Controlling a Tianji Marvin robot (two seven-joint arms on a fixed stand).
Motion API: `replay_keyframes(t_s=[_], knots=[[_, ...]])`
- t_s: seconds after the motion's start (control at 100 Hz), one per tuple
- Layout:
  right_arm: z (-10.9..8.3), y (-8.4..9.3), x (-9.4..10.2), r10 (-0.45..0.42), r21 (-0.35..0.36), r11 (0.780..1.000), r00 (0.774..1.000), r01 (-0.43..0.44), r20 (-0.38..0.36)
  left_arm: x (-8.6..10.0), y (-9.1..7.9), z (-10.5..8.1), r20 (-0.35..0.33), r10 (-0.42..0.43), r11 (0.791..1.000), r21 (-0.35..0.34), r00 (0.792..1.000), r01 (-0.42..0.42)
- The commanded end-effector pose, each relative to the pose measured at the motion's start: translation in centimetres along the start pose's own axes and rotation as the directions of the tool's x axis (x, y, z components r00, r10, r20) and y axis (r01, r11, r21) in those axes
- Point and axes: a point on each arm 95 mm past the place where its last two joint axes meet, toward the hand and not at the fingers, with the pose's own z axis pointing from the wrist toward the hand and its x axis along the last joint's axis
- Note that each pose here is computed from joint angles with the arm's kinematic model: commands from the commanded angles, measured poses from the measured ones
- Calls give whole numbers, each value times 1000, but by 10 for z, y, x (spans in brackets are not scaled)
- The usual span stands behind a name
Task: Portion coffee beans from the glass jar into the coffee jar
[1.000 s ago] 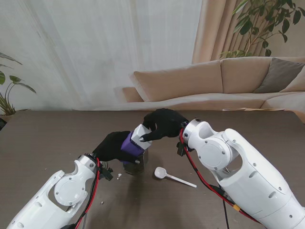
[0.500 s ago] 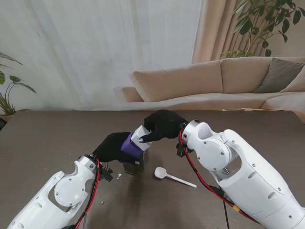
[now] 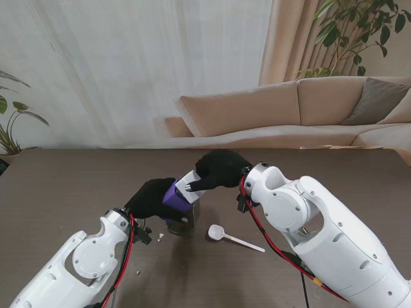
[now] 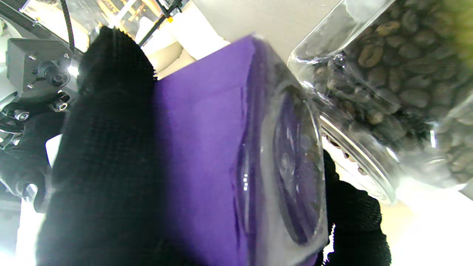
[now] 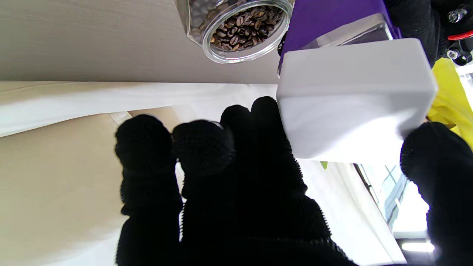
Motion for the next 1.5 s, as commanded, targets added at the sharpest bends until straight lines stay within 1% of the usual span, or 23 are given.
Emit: replay_keyframes(t_s=[0.0, 0.09, 0.21, 0.35, 0.45, 0.52, 0.61, 0.69, 0.73, 0.83, 1.05, 1.25, 1.49], knots=[[0, -14, 6, 1, 42, 999, 1000, 0, -20, 6, -7, 5, -19, 0, 1000, 13, 1000, 0], [-2, -12, 4, -17, 26, 1000, 1000, 17, -16, 6, -7, 4, -16, 3, 1000, 14, 1000, -2], [-5, -6, 1, -20, -54, 998, 1000, 20, 4, 5, -7, 3, -11, 2, 1000, 15, 1000, -2], [-9, 7, -2, -51, -119, 991, 998, 56, 42, 5, -6, 3, -11, 2, 1000, 14, 1000, -2], [-13, 14, -5, -67, -138, 988, 996, 75, 61, 5, -6, 4, -14, 2, 1000, 13, 1000, -2], [-15, 18, -9, -63, -128, 989, 997, 69, 49, 5, -6, 4, -15, 2, 1000, 12, 1000, -2], [-19, 21, -13, -37, -74, 997, 999, 38, 4, 5, -6, 4, -14, 3, 1000, 11, 1000, -3], [-21, 23, -16, -8, -13, 1000, 1000, 8, -24, 5, -6, 4, -14, 4, 1000, 10, 1000, -4], [-21, 23, -17, -5, 13, 1000, 999, 5, -35, 6, -6, 4, -14, 4, 1000, 10, 1000, -4], [-19, 22, -18, -14, 47, 999, 999, 16, -51, 6, -6, 5, -15, 4, 1000, 8, 1000, -3], [-8, 10, -14, -44, 57, 997, 998, 47, -49, 6, -5, 6, -18, 1, 1000, 2, 1000, -1], [-1, 1, -10, -25, 57, 998, 999, 27, -42, 6, -5, 6, -22, 0, 1000, 1, 1000, 0], [1, -5, -7, -13, 46, 999, 999, 15, -36, 7, -5, 6, -23, -1, 1000, 4, 1000, 1]])
